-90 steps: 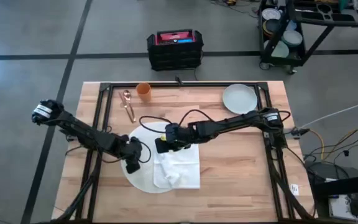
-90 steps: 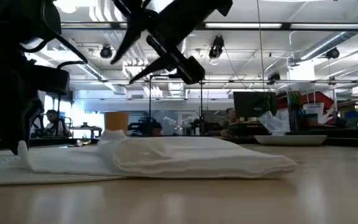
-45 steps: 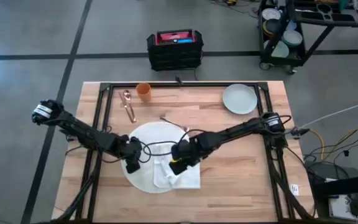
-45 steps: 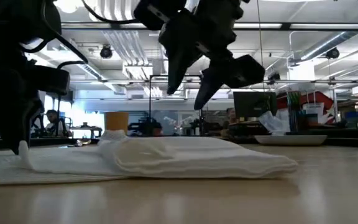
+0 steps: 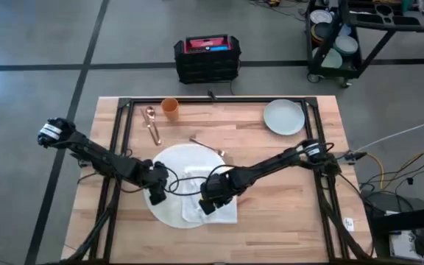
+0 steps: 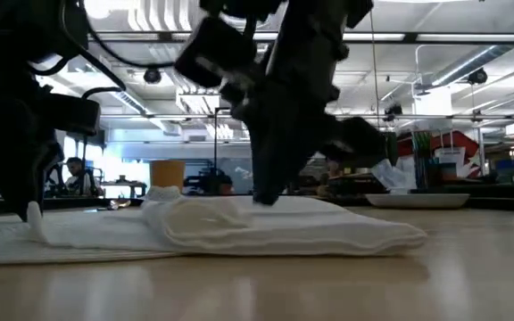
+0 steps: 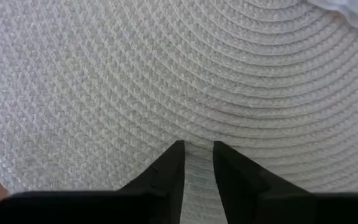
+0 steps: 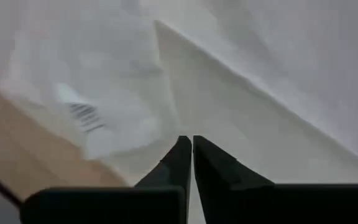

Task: Set table place
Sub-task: Fold the white napkin

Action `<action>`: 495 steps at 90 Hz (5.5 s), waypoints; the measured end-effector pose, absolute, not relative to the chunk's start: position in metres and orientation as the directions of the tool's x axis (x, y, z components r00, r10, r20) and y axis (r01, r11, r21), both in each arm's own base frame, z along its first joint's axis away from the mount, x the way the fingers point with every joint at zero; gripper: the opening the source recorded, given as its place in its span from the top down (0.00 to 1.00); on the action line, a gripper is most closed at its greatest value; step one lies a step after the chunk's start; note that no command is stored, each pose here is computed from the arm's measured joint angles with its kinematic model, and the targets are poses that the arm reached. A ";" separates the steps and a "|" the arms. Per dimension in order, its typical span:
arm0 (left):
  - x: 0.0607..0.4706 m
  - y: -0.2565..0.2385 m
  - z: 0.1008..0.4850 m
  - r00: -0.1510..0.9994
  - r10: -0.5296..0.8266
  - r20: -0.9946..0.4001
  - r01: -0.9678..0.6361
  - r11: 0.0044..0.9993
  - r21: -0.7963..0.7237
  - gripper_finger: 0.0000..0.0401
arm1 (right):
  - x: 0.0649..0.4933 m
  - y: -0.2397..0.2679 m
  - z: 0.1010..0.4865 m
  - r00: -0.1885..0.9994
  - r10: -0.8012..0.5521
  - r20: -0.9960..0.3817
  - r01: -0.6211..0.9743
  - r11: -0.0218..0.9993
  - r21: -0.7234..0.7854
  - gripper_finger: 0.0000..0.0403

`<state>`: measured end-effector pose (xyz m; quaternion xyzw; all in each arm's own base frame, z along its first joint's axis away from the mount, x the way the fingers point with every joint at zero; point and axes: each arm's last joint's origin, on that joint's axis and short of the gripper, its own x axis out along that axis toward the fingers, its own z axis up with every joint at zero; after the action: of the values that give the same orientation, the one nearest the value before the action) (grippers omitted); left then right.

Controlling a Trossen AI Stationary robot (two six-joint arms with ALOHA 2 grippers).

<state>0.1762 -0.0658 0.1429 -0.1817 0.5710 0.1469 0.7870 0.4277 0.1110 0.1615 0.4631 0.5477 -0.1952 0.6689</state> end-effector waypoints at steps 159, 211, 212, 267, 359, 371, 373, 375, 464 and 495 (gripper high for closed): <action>0.419 -0.108 0.217 0.148 -0.344 -0.927 0.429 0.867 -0.253 0.47 | 0.162 0.172 0.252 0.031 -0.395 -0.918 0.924 0.361 -0.124 0.89; 0.429 -0.103 0.178 0.068 -0.289 -0.955 0.441 0.867 -0.231 0.45 | 0.160 0.184 0.245 0.052 -0.374 -0.926 0.921 0.377 -0.101 0.89; 0.430 -0.103 0.178 0.070 -0.290 -0.955 0.443 0.866 -0.230 0.46 | 0.160 0.184 0.245 0.052 -0.373 -0.926 0.921 0.378 -0.100 0.89; 0.424 -0.103 0.167 0.026 -0.303 -0.952 0.447 0.856 -0.260 0.49 | 0.160 0.184 0.245 0.053 -0.372 -0.927 0.920 0.380 -0.100 0.92; 0.409 -0.100 0.173 -0.068 -0.286 -0.956 0.417 0.862 -0.288 0.99 | 0.159 0.182 0.246 0.045 -0.385 -0.922 0.912 0.392 -0.119 0.93; 0.406 -0.100 0.174 -0.099 -0.279 -0.955 0.395 0.870 -0.295 1.00 | 0.159 0.182 0.246 0.045 -0.391 -0.919 0.911 0.393 -0.123 0.94; 0.405 -0.100 0.174 -0.104 -0.278 -0.955 0.388 0.873 -0.297 1.00 | 0.159 0.182 0.246 0.044 -0.393 -0.919 0.911 0.393 -0.124 0.94; 0.405 -0.100 0.174 -0.108 -0.278 -0.955 0.384 0.874 -0.298 1.00 | 0.159 0.182 0.246 0.044 -0.394 -0.918 0.911 0.393 -0.125 0.94; 0.366 -0.151 0.187 -0.366 -0.366 -0.856 0.306 0.821 -0.482 1.00 | 0.157 0.179 0.247 0.027 -0.417 -0.909 0.903 0.400 -0.156 0.94; 0.352 -0.139 0.219 -0.238 -0.030 -0.971 0.371 0.921 -0.119 1.00 | 0.157 0.177 0.248 0.054 -0.457 -0.888 0.912 0.385 -0.142 0.93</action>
<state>0.3517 -0.1389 0.2194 0.1110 0.7694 -0.1650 0.6071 0.1572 0.1772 0.2481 0.2408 0.4726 -0.4994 0.6850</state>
